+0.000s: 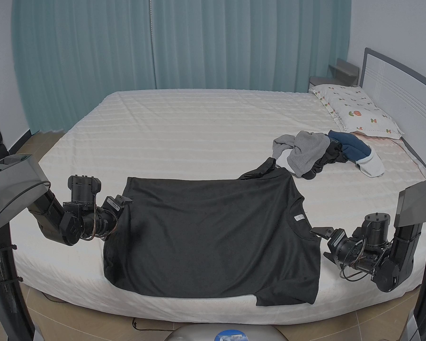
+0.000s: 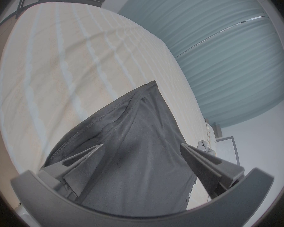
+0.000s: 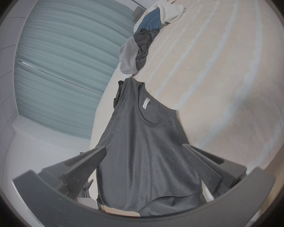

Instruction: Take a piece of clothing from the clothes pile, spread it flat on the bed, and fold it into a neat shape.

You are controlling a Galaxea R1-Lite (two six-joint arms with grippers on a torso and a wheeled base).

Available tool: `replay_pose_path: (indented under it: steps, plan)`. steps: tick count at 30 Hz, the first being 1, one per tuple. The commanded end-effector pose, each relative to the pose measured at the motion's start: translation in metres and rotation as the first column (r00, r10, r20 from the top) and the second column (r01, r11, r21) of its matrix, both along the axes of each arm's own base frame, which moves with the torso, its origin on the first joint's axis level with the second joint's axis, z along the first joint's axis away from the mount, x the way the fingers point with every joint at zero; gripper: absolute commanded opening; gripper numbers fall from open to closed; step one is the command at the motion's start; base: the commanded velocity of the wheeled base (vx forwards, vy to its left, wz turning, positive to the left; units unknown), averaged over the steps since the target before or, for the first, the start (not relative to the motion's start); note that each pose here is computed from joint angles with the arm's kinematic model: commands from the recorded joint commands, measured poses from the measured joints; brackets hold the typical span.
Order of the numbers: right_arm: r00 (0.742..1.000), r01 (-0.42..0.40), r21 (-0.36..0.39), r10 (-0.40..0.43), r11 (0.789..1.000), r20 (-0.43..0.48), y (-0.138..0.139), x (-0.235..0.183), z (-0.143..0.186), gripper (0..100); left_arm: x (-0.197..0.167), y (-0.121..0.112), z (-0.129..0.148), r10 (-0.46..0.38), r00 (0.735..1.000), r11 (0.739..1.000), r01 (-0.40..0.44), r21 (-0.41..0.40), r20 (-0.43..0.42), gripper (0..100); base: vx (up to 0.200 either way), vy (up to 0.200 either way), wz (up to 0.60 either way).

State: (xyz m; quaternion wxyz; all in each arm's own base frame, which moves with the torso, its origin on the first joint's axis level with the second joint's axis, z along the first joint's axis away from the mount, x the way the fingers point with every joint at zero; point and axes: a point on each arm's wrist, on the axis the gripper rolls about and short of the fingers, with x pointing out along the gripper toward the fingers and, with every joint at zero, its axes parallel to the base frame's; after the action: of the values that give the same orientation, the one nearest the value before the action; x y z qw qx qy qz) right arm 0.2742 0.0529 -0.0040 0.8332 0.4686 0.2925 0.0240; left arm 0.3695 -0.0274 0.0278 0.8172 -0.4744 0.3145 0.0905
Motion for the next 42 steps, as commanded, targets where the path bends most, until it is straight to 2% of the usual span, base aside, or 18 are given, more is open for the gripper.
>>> replay_pose_path:
  steps: [1,11,14,16,22,27,30,36,42]
  plan:
    - [1.000,0.000,-0.004,0.000,1.000,-0.026,-0.001,-0.004,-0.004,100,-0.002,-0.002,-0.001,-0.008,1.000,1.000,0.008,0.002,-0.005,100,0.000,0.000,0.00]
    - [1.000,-0.004,-0.005,0.004,1.000,-0.018,0.001,-0.007,-0.011,100,-0.003,-0.007,0.003,-0.018,1.000,1.000,0.018,0.001,0.003,100,0.000,0.000,0.00]
    - [1.000,-0.010,-0.010,0.010,1.000,-0.017,0.003,-0.009,-0.011,100,-0.010,-0.007,0.025,-0.026,0.998,1.000,0.025,0.006,0.055,100,0.000,0.000,0.00]
    - [1.000,-0.014,-0.010,0.014,1.000,-0.014,0.004,-0.009,-0.010,100,-0.014,-0.005,0.035,-0.056,0.996,0.997,0.052,0.053,0.076,100,0.000,0.000,0.00]
    - [1.000,-0.021,-0.013,0.021,1.000,-0.024,0.005,-0.011,-0.012,100,-0.021,-0.003,0.022,-0.143,0.989,0.974,0.148,0.171,-0.039,100,0.000,0.000,0.00]
    - [0.999,-0.021,-0.013,0.021,1.000,-0.025,0.005,-0.012,-0.012,100,-0.034,0.005,0.010,-0.143,0.985,0.968,0.160,0.191,-0.097,100,0.000,0.000,0.00]
    - [0.999,-0.024,-0.015,0.023,1.000,-0.029,0.005,-0.012,-0.013,100,-0.046,0.016,-0.012,-0.148,0.972,0.961,0.185,0.206,-0.183,100,0.000,0.000,0.00]
    - [0.999,-0.024,-0.016,0.023,1.000,-0.032,0.005,-0.012,-0.013,100,-0.050,0.026,-0.024,-0.157,0.969,0.952,0.200,0.230,-0.191,100,0.000,0.000,0.00]
    - [0.999,-0.024,-0.016,0.023,1.000,-0.034,0.005,-0.012,-0.014,100,-0.070,0.026,-0.026,-0.170,0.957,0.942,0.228,0.245,-0.237,100,0.000,0.000,0.00]
